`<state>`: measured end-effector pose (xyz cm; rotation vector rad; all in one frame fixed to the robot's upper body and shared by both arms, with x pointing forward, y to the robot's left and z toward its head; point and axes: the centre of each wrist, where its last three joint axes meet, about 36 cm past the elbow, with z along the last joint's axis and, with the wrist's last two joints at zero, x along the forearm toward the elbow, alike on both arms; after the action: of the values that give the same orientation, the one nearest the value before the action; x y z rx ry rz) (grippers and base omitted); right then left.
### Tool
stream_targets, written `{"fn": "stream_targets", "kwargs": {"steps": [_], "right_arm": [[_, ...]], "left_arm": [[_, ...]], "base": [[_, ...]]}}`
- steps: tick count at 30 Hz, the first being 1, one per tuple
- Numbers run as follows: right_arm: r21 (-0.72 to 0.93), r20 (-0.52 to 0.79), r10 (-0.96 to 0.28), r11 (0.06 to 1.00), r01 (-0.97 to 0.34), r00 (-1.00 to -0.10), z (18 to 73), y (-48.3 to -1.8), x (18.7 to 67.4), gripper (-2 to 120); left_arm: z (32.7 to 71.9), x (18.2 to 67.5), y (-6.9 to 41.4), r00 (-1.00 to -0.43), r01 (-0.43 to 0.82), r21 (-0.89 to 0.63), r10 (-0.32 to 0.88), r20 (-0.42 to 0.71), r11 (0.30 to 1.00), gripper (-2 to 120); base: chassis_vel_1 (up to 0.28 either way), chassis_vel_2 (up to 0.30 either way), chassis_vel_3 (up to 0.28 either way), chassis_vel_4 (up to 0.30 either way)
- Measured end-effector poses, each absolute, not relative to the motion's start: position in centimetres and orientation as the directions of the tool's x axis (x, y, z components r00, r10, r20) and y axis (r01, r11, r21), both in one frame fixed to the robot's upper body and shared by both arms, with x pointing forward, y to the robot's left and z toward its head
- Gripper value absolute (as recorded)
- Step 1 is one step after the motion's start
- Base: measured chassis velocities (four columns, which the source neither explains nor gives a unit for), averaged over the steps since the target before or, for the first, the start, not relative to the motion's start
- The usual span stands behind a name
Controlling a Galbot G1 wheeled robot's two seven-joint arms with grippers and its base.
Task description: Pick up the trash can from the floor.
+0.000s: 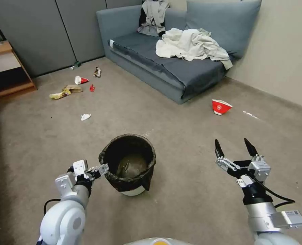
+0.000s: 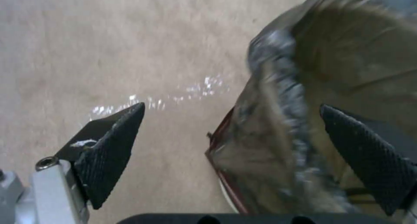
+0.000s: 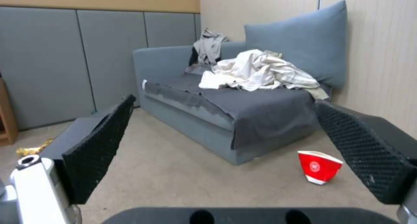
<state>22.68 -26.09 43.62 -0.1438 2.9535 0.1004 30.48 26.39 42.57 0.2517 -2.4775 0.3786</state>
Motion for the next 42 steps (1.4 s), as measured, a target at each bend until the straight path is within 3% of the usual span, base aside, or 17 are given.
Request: {"fn": "stream_targets", "kwargs": {"steps": [7, 10, 15, 19, 29, 35, 42], "right_arm": [[0.056, -0.179, -0.078, 0.994, -0.09, -0.981, 43.6, -26.2, 22.5, 100], [0.052, -0.178, -0.074, 0.995, -0.084, -0.981, 43.6, -26.1, 22.4, 100], [0.05, -0.177, -0.067, 0.996, -0.077, -0.982, 43.5, -26.0, 22.4, 100], [0.049, -0.177, -0.064, 0.996, -0.074, -0.982, 43.5, -26.0, 22.4, 100], [0.045, -0.171, -0.062, 0.997, -0.07, -0.983, 43.4, -26.2, 22.4, 100], [0.044, -0.169, -0.062, 0.997, -0.071, -0.984, 43.2, -26.3, 22.4, 100], [0.039, -0.167, -0.066, 0.997, -0.073, -0.984, 43.2, -26.4, 22.4, 100]], "left_arm": [[41.5, 32.7, 27.2, -0.76, -0.279, -0.246, -0.057, 0.648, 0.928, 100], [41.3, 33.4, 27.3, -0.754, -0.278, -0.262, -0.04, 0.656, 0.924, 94], [41.0, 34.5, 27.4, -0.743, -0.269, -0.282, -0.012, 0.669, 0.921, 81], [40.8, 35.4, 27.2, -0.728, -0.27, -0.289, 0.002, 0.686, 0.918, 62], [40.6, 36.4, 26.9, -0.712, -0.272, -0.297, 0.015, 0.702, 0.915, 32], [40.6, 36.4, 27.1, -0.712, -0.281, -0.301, 0.012, 0.702, 0.911, 7], [41.4, 36.4, 27.5, -0.729, -0.287, -0.328, 0.017, 0.684, 0.9, 5]], "base": [[0.0, 0.0, 0.0, 0.0], [0.0, 0.0, 0.0, 0.0], [0.0, 0.0, 0.0, 0.0], [0.0, 0.0, 0.0, 0.0], [0.0, 0.0, 0.0, 0.0], [0.0, 0.0, 0.0, 0.0], [0.0, 0.0, 0.0, 0.0]]}}
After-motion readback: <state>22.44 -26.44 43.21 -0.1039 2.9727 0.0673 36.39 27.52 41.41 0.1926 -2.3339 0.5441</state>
